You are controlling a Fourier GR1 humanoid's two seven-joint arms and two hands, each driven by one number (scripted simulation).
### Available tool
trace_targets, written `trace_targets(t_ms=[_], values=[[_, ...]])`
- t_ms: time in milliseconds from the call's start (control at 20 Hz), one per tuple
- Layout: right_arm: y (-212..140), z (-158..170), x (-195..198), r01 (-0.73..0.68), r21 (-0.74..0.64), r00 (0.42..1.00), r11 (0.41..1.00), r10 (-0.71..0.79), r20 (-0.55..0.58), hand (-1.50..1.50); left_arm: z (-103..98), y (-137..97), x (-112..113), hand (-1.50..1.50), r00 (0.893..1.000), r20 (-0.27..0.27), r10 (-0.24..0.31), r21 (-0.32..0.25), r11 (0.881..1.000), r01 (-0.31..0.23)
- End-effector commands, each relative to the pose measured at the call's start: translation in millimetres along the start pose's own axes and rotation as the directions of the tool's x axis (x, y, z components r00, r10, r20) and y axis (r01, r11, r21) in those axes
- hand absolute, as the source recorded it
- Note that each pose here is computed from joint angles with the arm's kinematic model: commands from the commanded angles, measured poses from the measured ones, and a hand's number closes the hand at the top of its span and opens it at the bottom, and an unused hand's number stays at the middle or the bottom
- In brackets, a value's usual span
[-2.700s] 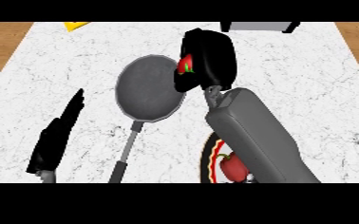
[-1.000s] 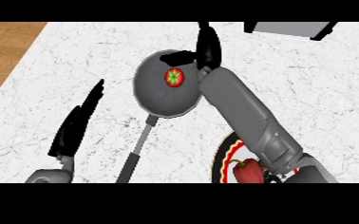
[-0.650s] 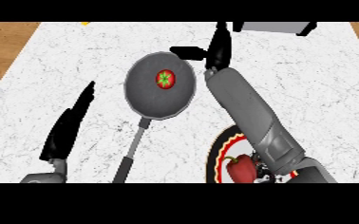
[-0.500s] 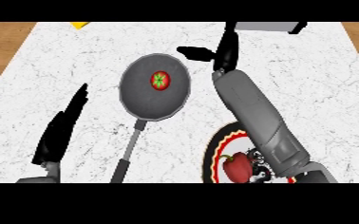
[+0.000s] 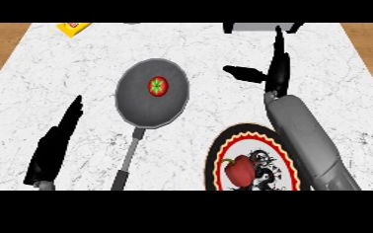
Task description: Pick the tomato from the plate and place it in the pan
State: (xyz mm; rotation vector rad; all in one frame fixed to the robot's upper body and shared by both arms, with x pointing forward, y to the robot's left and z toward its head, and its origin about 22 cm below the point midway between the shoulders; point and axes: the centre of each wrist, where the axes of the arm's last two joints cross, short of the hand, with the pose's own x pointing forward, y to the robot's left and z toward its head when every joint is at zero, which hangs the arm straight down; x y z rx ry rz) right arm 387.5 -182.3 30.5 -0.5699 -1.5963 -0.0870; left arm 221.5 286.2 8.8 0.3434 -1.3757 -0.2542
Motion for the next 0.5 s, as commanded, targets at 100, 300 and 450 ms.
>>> trace_targets(t_ms=[100,300,450], values=[[-63,-4,-13,-0.031,0.024,0.999,0.999,0.031,0.015,-1.50,9,8,-13,0.00,1.000,0.004,-0.011,0.010,1.000,0.011],[-125,10,-17,-0.023,0.026,0.999,0.999,0.023,0.028,-1.50,1,-4,0,0.00,1.000,-0.003,0.001,0.012,1.000,-0.001],[-137,6,-24,-0.017,0.040,1.000,0.999,0.017,0.000,-1.50,2,-19,-13,0.00,1.000,-0.006,-0.001,-0.016,1.000,0.000]])
